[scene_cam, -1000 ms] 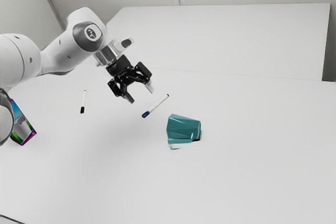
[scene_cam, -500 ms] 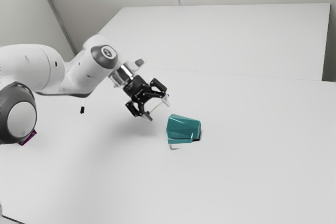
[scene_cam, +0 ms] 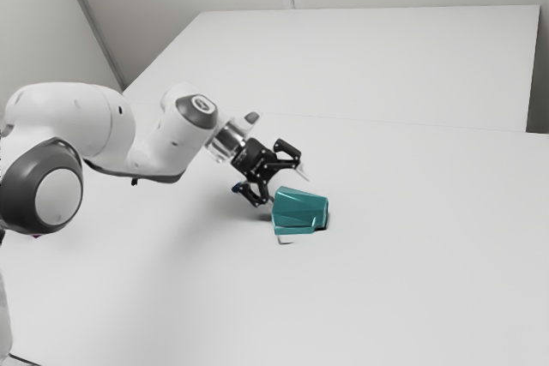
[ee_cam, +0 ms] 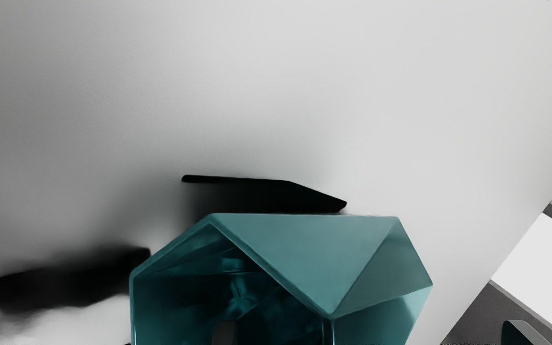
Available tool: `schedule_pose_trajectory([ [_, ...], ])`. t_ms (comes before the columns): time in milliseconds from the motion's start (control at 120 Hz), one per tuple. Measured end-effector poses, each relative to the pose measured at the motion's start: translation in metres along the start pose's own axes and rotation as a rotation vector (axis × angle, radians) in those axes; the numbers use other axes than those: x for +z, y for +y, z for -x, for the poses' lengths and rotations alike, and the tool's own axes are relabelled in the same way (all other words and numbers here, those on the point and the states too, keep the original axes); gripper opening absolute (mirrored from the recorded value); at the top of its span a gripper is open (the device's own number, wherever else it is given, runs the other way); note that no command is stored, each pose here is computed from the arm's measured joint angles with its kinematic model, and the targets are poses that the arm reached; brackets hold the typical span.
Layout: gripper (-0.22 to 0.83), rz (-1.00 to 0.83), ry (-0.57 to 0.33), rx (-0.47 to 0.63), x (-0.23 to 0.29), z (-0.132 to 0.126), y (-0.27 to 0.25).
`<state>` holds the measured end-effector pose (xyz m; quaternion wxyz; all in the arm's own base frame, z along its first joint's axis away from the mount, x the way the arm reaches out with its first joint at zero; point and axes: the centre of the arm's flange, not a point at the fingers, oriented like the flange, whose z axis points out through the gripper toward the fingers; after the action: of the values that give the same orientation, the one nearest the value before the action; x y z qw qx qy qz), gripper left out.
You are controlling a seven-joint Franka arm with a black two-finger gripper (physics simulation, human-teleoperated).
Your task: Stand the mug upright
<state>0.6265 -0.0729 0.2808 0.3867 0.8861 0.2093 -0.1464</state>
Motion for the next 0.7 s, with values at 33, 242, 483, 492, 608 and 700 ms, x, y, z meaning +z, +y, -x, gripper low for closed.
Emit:
schedule_pose_trajectory([
  [33,0.61,0.009,-0.002,-0.006,0.004,-0.001,0.000],
  [242,0.33,0.018,0.007,-0.007,0.009,-0.002,0.003],
  [483,0.00,0.004,0.021,0.014,0.006,0.000,0.013],
  [492,0.00,0.004,0.022,0.016,0.006,0.000,0.014],
  [608,-0.10,-0.002,0.034,0.048,0.002,0.002,0.030],
  [700,-0.14,-0.009,0.037,0.058,0.003,0.004,0.036],
])
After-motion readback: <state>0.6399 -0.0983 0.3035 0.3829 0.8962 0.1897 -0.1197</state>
